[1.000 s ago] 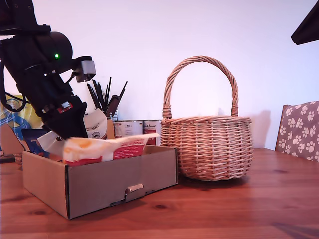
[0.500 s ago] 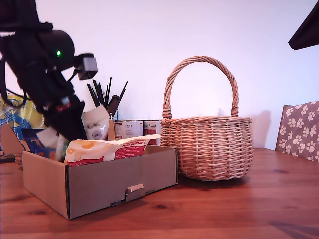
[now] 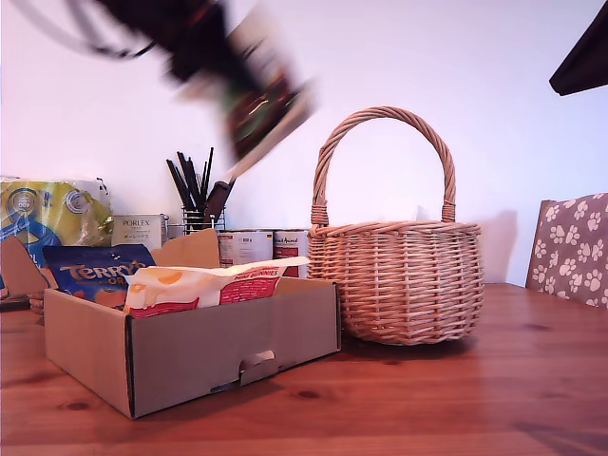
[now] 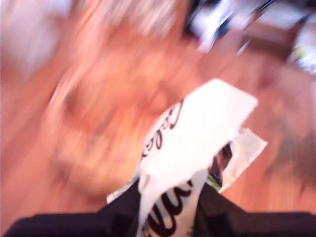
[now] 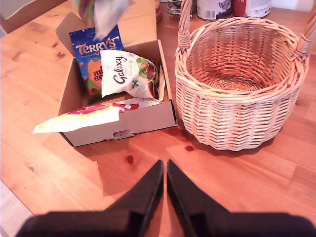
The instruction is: Move the bags of Easter eggs from the cardboard box on the left into the woven basket on the right side.
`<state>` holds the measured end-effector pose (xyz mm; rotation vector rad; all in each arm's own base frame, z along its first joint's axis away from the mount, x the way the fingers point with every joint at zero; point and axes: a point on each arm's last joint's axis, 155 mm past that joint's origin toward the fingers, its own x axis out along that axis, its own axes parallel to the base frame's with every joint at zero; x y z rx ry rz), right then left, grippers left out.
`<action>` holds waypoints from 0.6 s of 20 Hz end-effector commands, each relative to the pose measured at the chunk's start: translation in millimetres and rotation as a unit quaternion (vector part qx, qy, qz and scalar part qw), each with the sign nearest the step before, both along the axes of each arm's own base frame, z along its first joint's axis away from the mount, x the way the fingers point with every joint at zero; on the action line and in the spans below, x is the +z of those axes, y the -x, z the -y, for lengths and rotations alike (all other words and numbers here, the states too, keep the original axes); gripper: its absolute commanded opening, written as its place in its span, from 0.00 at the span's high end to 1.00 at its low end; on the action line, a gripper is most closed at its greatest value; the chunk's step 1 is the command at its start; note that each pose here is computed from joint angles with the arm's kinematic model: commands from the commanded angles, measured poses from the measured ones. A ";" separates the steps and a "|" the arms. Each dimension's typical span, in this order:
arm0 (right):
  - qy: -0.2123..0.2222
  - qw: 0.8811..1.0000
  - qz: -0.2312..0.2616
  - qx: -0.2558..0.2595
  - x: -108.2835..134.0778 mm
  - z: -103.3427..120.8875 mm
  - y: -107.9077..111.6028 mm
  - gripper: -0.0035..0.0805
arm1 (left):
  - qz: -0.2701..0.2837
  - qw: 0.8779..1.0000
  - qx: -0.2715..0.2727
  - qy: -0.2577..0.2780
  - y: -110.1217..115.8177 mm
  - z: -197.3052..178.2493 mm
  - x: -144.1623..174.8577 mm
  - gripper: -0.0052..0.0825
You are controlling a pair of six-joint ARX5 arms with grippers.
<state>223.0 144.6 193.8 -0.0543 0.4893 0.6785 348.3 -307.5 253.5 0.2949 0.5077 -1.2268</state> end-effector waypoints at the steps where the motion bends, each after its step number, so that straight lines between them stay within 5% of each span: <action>1: -0.003 1.000 0.009 0.000 6.9 -0.5 -1.2 0.97 | 0.007 1.000 -0.022 0.019 6.3 29.2 -3.7 0.85; 6: -0.003 1.000 0.008 0.000 6.5 -0.4 -1.1 0.97 | 0.135 0.990 -0.017 0.045 -5.1 99.2 9.8 0.85; 9: -0.003 1.000 0.008 0.000 6.5 -0.4 -1.1 0.97 | 0.201 0.979 0.015 0.024 -29.3 119.6 -7.3 0.85; 12: -0.003 1.000 0.008 0.001 6.5 -0.4 -1.0 0.97 | 0.210 0.976 0.052 -0.008 -52.2 120.8 -37.8 0.85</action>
